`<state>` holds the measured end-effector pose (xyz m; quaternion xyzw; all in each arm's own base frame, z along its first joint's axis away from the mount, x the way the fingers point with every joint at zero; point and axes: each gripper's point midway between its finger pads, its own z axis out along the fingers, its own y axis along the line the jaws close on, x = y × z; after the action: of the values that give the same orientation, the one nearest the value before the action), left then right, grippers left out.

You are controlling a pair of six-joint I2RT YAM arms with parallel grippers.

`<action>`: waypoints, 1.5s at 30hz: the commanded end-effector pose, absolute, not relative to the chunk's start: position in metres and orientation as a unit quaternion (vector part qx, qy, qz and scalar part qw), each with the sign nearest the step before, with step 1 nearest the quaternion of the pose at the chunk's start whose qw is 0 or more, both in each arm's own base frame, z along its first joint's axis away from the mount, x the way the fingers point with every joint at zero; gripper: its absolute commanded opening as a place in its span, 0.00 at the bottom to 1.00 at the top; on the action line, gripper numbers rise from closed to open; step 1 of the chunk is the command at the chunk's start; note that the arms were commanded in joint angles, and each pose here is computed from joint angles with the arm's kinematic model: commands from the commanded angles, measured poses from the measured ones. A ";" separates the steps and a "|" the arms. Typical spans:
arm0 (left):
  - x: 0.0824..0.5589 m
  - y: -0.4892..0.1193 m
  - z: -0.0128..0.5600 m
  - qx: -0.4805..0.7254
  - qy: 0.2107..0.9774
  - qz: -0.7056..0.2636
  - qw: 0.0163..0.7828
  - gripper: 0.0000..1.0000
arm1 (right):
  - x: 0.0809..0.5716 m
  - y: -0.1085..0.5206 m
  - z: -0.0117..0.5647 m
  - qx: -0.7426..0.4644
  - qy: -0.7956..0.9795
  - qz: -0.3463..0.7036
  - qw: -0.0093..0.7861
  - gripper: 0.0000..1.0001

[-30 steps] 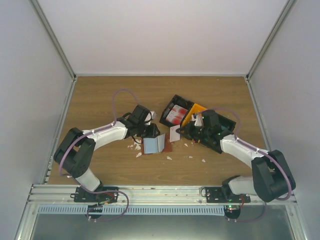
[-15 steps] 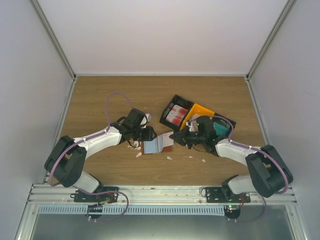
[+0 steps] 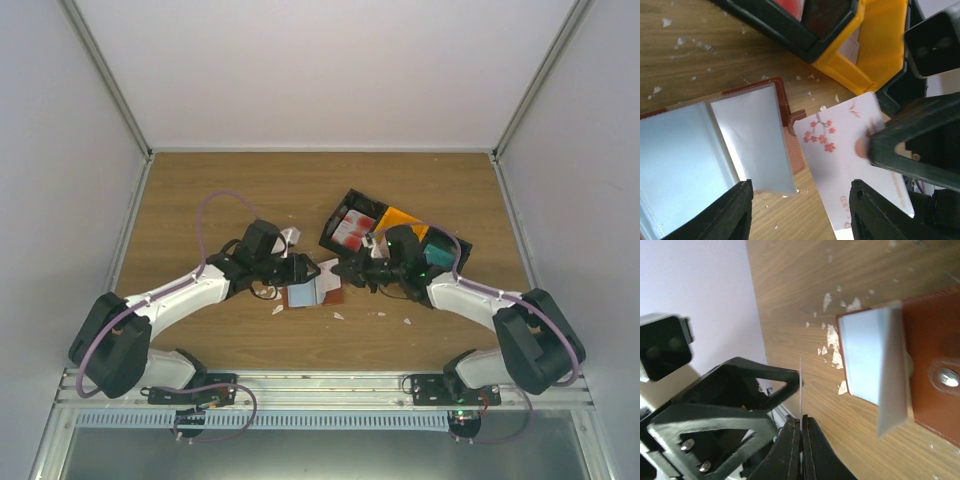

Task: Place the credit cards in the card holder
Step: Insert the credit card into the card holder.

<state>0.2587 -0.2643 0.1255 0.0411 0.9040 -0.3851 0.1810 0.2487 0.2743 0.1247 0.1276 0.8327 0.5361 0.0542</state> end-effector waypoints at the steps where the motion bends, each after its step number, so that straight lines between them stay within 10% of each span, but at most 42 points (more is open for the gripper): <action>1: 0.259 -0.261 0.120 0.029 0.902 -0.390 0.185 0.53 | 0.254 0.293 0.138 0.034 0.848 0.519 0.104 0.00; 28: 0.267 -0.210 0.032 -0.036 0.950 -0.271 0.152 0.23 | 0.278 0.284 0.039 -0.003 0.929 0.339 0.149 0.01; 45: 0.261 -0.199 0.016 -0.043 0.959 -0.244 0.137 0.19 | 0.266 0.283 0.052 0.028 0.869 0.465 0.165 0.00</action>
<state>0.2624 -0.2108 0.0263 -0.0366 0.9540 -0.2666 0.1319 0.2636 0.2843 0.0357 0.0184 0.8919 0.4285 0.1431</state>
